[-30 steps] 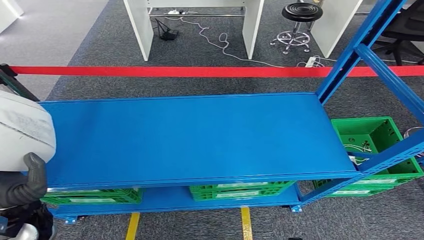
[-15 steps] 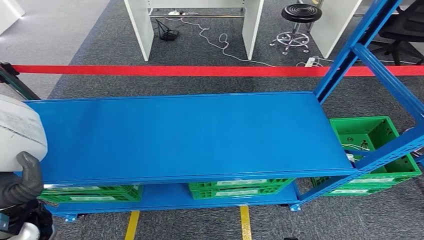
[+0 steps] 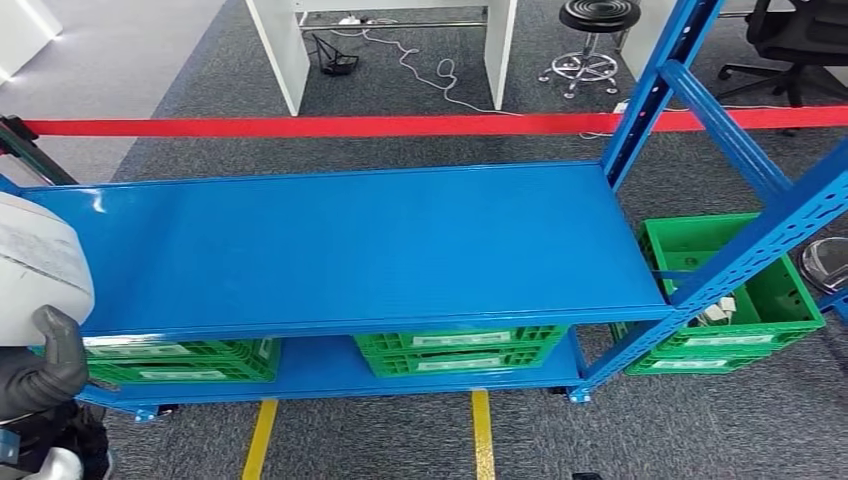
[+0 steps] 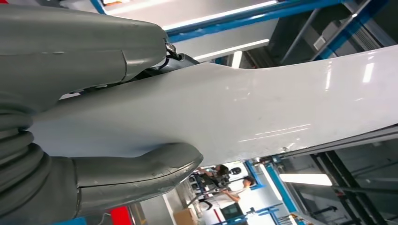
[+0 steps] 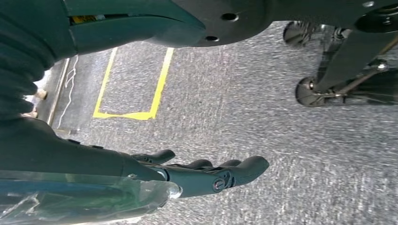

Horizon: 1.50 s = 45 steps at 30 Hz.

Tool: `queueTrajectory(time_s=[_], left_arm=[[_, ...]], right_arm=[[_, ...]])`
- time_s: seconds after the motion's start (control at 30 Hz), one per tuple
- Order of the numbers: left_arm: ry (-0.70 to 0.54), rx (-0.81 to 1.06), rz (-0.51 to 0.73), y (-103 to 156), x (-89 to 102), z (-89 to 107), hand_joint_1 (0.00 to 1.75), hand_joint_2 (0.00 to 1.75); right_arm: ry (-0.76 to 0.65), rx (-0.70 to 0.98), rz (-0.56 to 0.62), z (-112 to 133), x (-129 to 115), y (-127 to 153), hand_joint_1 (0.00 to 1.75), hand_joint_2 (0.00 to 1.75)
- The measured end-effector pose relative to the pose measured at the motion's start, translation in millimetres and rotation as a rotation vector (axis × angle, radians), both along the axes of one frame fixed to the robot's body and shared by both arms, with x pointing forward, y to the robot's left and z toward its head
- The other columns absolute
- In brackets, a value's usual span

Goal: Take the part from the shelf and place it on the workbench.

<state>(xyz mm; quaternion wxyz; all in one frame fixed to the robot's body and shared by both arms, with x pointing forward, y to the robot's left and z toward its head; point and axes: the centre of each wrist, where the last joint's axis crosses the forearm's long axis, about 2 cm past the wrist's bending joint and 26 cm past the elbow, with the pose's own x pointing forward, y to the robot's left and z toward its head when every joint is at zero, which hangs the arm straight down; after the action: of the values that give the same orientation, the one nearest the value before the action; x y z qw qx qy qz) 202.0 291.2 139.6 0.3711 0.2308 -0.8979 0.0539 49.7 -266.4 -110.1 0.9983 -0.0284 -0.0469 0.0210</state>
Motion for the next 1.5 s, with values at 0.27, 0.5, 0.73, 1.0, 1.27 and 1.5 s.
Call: queueTrajectory(time_s=[0.27, 0.5, 0.73, 1.0, 1.27, 1.5], left_arm=[[0.014, -0.008, 0.012, 0.5, -5.0, -3.4, 1.75, 1.75], [0.028, -0.011, 0.004, 0.6, -8.5, -6.1, 1.75, 1.75], [0.033, -0.002, -0.002, 0.5, -9.8, -7.0, 1.75, 1.75], [0.029, 0.008, -0.002, 1.3, -8.5, -6.0, 1.75, 1.75], [0.012, 0.015, -0.010, 0.6, -3.1, -2.1, 1.75, 1.75], [0.014, 0.010, -0.014, 0.6, -2.8, -2.1, 1.75, 1.75]], right_arm=[[0.006, -0.004, 0.019, -0.2, -1.9, 0.0, 0.00, 1.75], [0.003, -0.004, 0.022, -0.1, -1.0, 0.2, 0.00, 1.75], [0.015, 0.002, 0.022, 0.2, 0.7, 2.2, 0.00, 1.75], [0.016, 0.015, 0.014, 0.4, 1.4, 4.9, 0.00, 1.75], [-0.005, 0.015, 0.009, 0.3, -0.3, 5.9, 0.00, 1.75], [-0.003, 0.015, 0.004, 0.1, -1.7, 6.4, 0.00, 1.75]])
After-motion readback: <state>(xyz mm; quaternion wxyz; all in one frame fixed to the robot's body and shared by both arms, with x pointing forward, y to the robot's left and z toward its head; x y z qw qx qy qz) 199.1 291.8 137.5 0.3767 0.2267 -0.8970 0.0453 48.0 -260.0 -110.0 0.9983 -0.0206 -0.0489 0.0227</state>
